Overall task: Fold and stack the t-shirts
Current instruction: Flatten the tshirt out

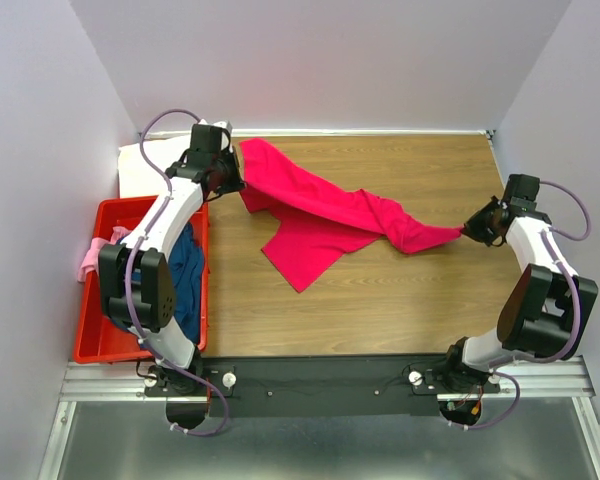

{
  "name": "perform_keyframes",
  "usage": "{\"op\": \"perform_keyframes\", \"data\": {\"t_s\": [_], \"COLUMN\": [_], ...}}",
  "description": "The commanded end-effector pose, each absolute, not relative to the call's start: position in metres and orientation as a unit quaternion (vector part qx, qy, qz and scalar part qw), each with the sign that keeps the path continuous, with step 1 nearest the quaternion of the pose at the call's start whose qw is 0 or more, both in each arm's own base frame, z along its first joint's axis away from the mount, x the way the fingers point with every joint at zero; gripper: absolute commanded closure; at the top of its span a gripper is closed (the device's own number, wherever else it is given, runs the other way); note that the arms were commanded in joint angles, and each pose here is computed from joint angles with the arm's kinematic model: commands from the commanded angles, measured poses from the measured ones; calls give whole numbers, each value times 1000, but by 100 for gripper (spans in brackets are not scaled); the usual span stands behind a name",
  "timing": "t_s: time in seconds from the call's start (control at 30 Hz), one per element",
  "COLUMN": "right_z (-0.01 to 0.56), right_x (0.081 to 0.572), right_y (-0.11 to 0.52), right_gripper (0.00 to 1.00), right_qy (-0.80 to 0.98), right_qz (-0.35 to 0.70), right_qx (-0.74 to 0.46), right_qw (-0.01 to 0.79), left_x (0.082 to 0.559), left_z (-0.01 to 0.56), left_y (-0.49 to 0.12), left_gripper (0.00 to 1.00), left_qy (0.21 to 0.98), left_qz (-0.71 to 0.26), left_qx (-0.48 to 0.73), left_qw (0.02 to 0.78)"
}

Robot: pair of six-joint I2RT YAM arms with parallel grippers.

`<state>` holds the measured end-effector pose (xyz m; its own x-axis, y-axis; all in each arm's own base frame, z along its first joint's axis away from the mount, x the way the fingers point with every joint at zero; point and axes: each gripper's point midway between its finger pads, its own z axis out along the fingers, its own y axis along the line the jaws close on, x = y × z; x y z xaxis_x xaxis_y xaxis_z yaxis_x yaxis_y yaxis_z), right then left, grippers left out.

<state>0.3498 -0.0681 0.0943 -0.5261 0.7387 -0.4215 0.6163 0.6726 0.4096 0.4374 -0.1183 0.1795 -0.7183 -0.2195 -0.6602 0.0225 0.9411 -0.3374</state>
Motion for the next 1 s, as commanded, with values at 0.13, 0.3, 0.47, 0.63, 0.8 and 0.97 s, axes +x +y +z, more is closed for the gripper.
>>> {"op": "perform_keyframes", "data": {"t_s": [0.13,0.3,0.47,0.63,0.8,0.97], "right_z": [129,172,176,127,125,137], "right_x": [351,349,335,330,359,376], "right_y": [-78,-71,-57,-54,-60,-56], "right_gripper": [99,100,100,94,57,44], "right_qy": [855,855,851,858,847,876], "right_qz": [88,104,136,151,182,208], "right_qx": [401,396,416,442,449,351], "right_qw": [318,318,289,212,221,259], "left_x": [457,463,462,464,462,463], "left_z": [216,260,270,240,224,220], "left_y": [-79,-43,-23,-34,-44,-58], "left_gripper": [100,100,100,100,100,100], "left_qy": [893,873,869,885,892,894], "left_qz": [-151,-140,-141,-170,-182,-191], "left_qx": [-77,-101,-111,-93,-74,-52], "left_qw": [416,457,461,424,407,401]}}
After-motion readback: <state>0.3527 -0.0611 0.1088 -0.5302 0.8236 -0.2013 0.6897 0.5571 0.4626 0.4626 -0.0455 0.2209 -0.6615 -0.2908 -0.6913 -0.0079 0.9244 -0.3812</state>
